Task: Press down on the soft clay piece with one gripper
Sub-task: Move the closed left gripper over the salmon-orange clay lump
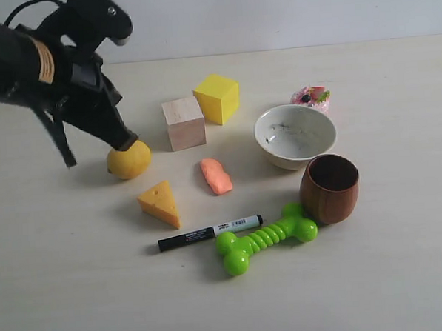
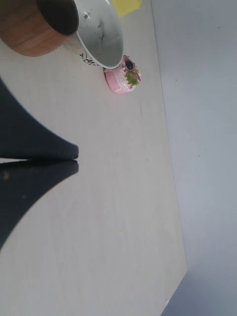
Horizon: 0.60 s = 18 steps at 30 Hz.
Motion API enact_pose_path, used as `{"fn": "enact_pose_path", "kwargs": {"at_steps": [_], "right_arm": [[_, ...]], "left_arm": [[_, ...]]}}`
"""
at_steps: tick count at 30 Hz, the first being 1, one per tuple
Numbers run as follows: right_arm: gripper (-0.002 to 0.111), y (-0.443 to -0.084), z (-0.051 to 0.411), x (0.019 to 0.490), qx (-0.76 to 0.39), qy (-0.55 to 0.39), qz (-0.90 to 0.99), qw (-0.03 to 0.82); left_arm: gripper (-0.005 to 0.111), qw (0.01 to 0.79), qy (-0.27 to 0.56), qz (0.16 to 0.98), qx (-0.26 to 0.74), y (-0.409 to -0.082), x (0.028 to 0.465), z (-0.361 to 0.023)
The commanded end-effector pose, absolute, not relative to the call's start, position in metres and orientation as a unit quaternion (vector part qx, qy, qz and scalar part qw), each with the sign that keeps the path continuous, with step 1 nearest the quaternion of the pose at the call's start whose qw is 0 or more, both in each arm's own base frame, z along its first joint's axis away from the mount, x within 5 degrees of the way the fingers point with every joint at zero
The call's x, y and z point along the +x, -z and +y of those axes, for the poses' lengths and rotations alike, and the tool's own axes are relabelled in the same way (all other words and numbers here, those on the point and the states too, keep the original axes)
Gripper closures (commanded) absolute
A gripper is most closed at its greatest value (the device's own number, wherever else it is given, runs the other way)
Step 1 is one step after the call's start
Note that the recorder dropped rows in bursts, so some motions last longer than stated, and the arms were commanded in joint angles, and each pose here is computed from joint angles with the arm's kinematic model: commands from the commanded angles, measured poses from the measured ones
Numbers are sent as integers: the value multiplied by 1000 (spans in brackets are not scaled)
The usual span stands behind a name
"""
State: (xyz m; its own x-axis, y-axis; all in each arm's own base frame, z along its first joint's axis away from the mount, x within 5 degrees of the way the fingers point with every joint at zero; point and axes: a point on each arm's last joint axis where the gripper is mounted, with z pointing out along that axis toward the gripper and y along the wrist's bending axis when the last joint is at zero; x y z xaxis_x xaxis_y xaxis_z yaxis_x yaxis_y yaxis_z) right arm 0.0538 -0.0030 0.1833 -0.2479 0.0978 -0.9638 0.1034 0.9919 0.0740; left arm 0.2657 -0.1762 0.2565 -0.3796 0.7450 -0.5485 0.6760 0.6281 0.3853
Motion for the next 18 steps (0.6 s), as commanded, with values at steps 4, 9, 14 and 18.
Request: {"fn": "enact_pose_path", "kwargs": {"at_steps": [4, 9, 14, 18], "right_arm": [[108, -183, -3, 54, 66, 4, 787, 613], [108, -183, -3, 54, 66, 4, 787, 613], [108, -183, -3, 54, 66, 4, 787, 613], [108, -183, -3, 54, 66, 4, 787, 613]], "left_arm": [[107, 245, 2, 832, 498, -276, 300, -223], [107, 203, -2, 837, 508, -250, 331, -255], [107, 235, 25, 836, 495, -238, 340, -267], [107, 244, 42, 838, 487, -239, 338, -270]]}}
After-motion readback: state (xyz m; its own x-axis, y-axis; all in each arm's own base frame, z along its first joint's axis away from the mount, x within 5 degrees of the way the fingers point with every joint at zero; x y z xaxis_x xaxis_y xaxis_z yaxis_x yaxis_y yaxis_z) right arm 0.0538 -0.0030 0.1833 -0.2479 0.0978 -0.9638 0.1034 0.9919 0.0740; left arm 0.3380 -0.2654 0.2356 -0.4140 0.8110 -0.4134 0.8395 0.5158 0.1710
